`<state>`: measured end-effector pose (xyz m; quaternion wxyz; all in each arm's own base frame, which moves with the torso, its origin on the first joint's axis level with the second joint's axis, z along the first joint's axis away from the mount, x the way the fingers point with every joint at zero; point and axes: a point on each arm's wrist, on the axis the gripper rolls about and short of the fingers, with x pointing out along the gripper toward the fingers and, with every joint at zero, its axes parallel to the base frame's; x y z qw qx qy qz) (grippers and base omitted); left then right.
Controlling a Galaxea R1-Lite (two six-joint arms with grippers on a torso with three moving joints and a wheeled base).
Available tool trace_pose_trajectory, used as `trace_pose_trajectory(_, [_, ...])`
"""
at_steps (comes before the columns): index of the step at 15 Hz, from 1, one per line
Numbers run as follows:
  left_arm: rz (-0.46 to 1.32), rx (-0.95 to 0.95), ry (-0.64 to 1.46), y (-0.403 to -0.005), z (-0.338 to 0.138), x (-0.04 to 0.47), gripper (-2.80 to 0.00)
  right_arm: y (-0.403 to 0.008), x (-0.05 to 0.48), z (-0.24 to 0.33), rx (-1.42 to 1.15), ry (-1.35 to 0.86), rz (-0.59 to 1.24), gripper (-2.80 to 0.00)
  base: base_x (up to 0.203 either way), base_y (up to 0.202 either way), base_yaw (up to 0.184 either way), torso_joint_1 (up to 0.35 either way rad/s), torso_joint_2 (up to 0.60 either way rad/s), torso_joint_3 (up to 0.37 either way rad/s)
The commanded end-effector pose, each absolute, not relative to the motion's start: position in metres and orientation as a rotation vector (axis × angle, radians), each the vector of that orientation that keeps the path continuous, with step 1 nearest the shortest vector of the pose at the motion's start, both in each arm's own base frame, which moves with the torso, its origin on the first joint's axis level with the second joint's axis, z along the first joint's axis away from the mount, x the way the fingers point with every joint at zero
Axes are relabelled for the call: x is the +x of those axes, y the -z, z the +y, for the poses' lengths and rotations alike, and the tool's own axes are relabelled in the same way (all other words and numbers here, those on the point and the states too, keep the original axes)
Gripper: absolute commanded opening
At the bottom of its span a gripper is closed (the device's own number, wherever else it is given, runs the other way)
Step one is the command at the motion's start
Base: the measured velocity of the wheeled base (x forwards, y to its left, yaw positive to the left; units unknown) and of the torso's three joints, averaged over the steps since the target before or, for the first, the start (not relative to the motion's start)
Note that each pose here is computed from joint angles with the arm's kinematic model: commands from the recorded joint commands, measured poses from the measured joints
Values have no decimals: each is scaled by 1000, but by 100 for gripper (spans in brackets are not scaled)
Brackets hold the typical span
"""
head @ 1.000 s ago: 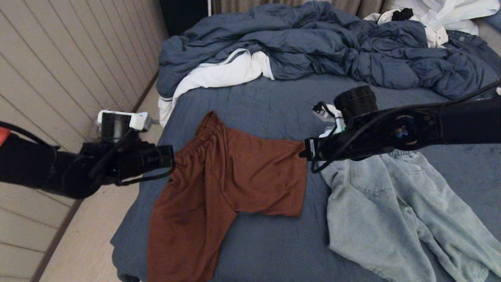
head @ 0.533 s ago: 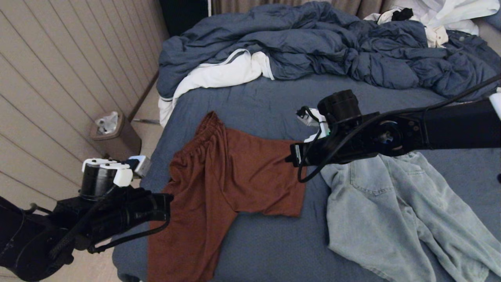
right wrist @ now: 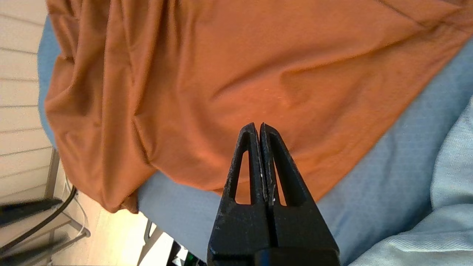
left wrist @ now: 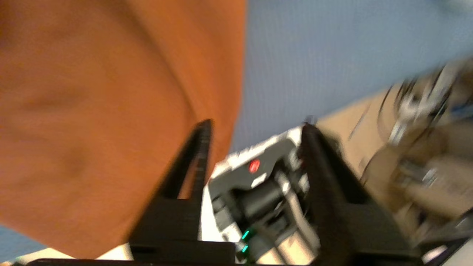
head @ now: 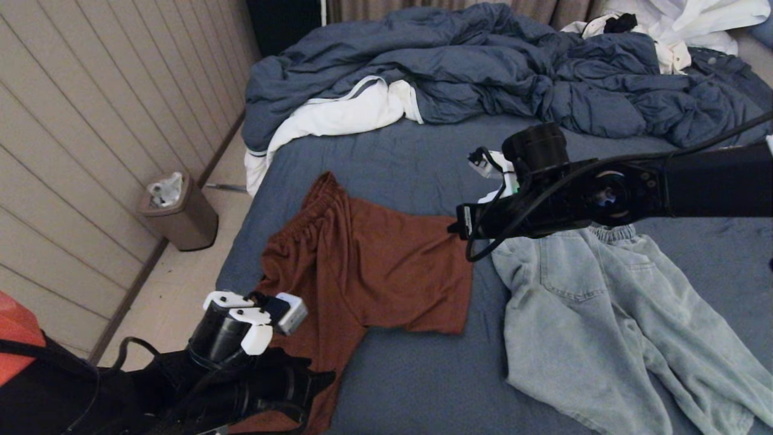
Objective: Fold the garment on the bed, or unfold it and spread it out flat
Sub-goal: Unford the brown shorts
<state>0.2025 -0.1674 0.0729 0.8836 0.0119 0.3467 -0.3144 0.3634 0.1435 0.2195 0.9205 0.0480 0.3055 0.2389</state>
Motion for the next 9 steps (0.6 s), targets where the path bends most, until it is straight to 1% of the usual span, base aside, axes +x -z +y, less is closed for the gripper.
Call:
trace_pose_trajectory(1, [794, 126, 669, -46, -181, 199, 0, -217, 366, 142, 101, -488, 632, -280, 0, 0, 0, 0, 0, 0])
trace_pose_trajectory(3, [797, 238, 656, -27, -193, 200, 0, -215, 368, 142, 101, -487, 637, -280, 0, 0, 0, 0, 0, 0])
trace_pose_trajectory(4, [783, 268, 668, -25, -200, 199, 0, -215, 368, 142, 102, -487, 637, -280, 0, 0, 0, 0, 0, 0])
trace_pose_trajectory(7, [780, 287, 640, -13, -212, 211, 0, -215, 372, 135, 112, -472, 633, -280, 0, 0, 0, 0, 0, 0])
trace_pose_trajectory(9, [756, 271, 569, -12, -208, 227, 0, -215, 374, 132, 116, -466, 631, -280, 0, 0, 0, 0, 0, 0])
